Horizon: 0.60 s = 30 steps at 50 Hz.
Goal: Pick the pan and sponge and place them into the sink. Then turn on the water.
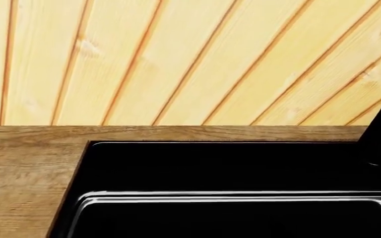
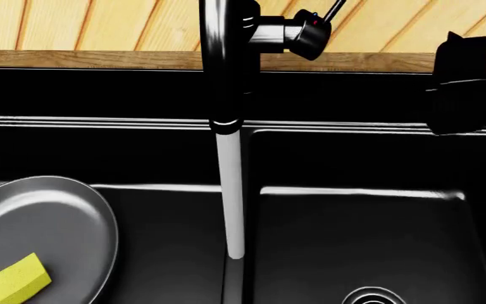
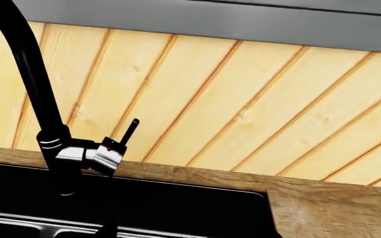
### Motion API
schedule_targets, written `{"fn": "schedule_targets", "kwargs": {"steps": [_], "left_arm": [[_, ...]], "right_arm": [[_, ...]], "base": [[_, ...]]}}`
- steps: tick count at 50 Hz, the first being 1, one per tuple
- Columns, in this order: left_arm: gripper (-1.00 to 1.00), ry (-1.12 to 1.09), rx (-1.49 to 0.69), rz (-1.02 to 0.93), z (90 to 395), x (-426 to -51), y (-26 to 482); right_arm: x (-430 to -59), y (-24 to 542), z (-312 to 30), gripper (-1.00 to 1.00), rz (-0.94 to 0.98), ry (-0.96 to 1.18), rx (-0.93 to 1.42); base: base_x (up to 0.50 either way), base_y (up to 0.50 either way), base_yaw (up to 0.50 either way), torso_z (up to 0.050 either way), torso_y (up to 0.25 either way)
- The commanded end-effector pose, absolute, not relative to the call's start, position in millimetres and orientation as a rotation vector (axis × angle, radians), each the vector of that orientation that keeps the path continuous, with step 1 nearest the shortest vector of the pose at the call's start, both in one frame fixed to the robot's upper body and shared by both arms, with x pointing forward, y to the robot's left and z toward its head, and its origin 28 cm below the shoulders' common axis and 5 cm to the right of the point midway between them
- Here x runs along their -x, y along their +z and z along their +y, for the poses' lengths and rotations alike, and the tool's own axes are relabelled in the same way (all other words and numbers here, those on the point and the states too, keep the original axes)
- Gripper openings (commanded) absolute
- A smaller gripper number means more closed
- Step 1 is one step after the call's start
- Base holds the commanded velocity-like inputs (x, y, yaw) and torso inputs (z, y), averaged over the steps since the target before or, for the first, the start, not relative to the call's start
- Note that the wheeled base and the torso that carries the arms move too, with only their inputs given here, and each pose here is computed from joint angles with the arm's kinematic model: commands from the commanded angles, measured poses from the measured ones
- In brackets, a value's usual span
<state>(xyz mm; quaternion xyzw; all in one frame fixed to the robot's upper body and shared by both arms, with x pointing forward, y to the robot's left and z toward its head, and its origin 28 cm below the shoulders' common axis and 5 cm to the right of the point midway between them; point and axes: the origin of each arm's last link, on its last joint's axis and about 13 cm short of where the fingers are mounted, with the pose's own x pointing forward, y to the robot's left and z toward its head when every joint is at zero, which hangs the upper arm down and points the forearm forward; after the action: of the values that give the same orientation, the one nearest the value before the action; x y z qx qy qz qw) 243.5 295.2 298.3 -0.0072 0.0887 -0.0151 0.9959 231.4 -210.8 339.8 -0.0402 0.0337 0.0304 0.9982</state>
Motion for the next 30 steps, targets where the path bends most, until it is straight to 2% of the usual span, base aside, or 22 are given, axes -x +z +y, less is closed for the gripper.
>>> {"fn": "schedule_targets", "kwargs": {"steps": [1, 5, 7, 28, 30], "left_arm": [[1.0, -0.025, -0.028, 0.175, 310.0, -231.0, 318.8], [1.0, -0.024, -0.014, 0.196, 319.3, -227.1, 320.1], [1.0, -0.023, -0.013, 0.199, 318.2, -225.0, 320.8], [1.0, 0.022, -0.045, 0.188, 346.6, -191.1, 338.1], [1.0, 0.025, -0.047, 0.193, 346.4, -189.1, 337.0]], "right_arm": [[-198.3, 345.6, -225.1, 1.0, 0.053, 0.002, 0.105], [-191.2, 349.8, -226.2, 1.0, 0.039, -0.023, 0.106], [-175.4, 356.1, -230.3, 1.0, 0.037, -0.033, 0.108], [-163.7, 352.8, -231.3, 1.0, 0.089, -0.114, 0.112], [-122.2, 360.1, -248.3, 1.0, 0.092, -0.113, 0.113]], "base": [[0.0, 0.0, 0.0, 0.0, 0.0], [0.0, 0.0, 0.0, 0.0, 0.0], [0.0, 0.0, 0.0, 0.0, 0.0], [0.0, 0.0, 0.0, 0.0, 0.0], [0.0, 0.0, 0.0, 0.0, 0.0]]}}
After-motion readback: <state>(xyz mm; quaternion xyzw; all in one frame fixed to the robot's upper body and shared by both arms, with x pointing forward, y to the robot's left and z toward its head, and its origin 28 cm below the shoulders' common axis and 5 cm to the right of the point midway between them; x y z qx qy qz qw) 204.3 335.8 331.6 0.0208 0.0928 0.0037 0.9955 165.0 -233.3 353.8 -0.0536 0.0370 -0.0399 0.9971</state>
